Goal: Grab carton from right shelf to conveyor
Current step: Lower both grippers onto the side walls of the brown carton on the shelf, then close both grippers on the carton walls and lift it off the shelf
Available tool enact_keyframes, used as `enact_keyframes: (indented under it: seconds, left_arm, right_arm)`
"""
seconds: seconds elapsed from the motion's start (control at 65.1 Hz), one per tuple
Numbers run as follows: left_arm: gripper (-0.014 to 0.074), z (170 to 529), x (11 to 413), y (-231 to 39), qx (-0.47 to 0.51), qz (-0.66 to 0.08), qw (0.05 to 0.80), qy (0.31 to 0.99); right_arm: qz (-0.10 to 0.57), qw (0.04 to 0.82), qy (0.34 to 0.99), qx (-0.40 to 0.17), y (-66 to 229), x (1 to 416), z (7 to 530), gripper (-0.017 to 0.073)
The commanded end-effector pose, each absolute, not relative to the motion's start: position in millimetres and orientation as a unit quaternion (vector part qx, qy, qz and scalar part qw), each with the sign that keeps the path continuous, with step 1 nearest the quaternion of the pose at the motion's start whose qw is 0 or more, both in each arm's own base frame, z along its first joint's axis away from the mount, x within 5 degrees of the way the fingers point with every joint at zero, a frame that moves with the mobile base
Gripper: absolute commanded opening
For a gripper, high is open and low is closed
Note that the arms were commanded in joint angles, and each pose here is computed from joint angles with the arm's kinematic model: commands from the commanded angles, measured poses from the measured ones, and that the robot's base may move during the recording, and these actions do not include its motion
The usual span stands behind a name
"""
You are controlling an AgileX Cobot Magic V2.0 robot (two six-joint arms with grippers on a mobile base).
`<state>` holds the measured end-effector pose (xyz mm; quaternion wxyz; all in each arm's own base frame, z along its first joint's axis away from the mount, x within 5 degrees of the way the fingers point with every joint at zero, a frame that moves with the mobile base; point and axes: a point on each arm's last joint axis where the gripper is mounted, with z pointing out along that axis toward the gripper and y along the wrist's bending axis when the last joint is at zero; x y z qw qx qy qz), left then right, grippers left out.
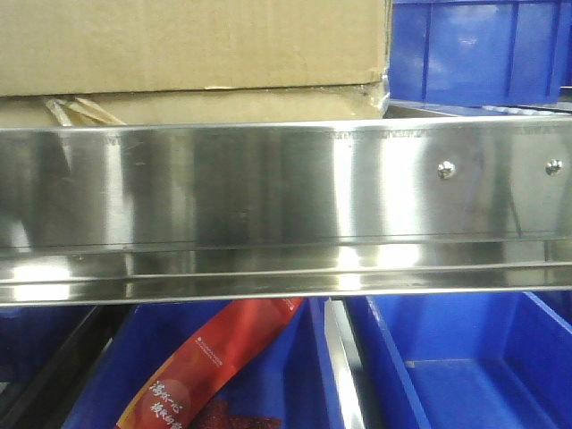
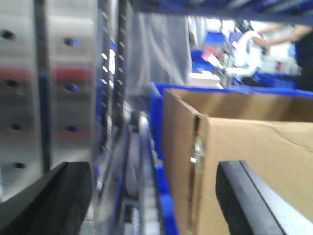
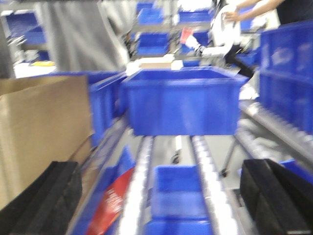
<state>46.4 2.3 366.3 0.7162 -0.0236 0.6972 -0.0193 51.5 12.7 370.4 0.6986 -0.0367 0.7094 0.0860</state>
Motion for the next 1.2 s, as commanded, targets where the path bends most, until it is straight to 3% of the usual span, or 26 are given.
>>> enact_keyframes:
  seconds: [0.0,0.292,0.553,0.768,0.968,1.183]
  left_arm:
    - [0.0435,381,50,0,-0.012,-0.04,0.702,0.711]
    - [0.0435,445,107,-23,0.049,-0.081,0.601,0.794]
    - [0.0435,480,187,-46,0.051,-0.065,0.506,0.859]
    - [0.0435,489,250,-43,0.004,-0.033,0.424,0.905]
    - [0.0435,495,293,-40,-0.014,-0.024,0.427,0.904]
    - [0.0435,483,319,-36,-0.018,0.015,0.415,0.91]
  right_arm:
    - [0.114,0.702,0.701,-0.048,16,53,387,0.0559]
    - [0.203,0.626,0.741,-0.133,49,100,449,0.0559]
    - [0.203,0.523,0.803,-0.2,94,178,488,0.0559]
    - [0.142,0.43,0.874,-0.176,110,237,508,0.0559]
    - [0.158,0.458,0.855,-0.187,141,281,525,0.0559]
    - [0.164,0.433,0.869,-0.177,167,326,499,0.0559]
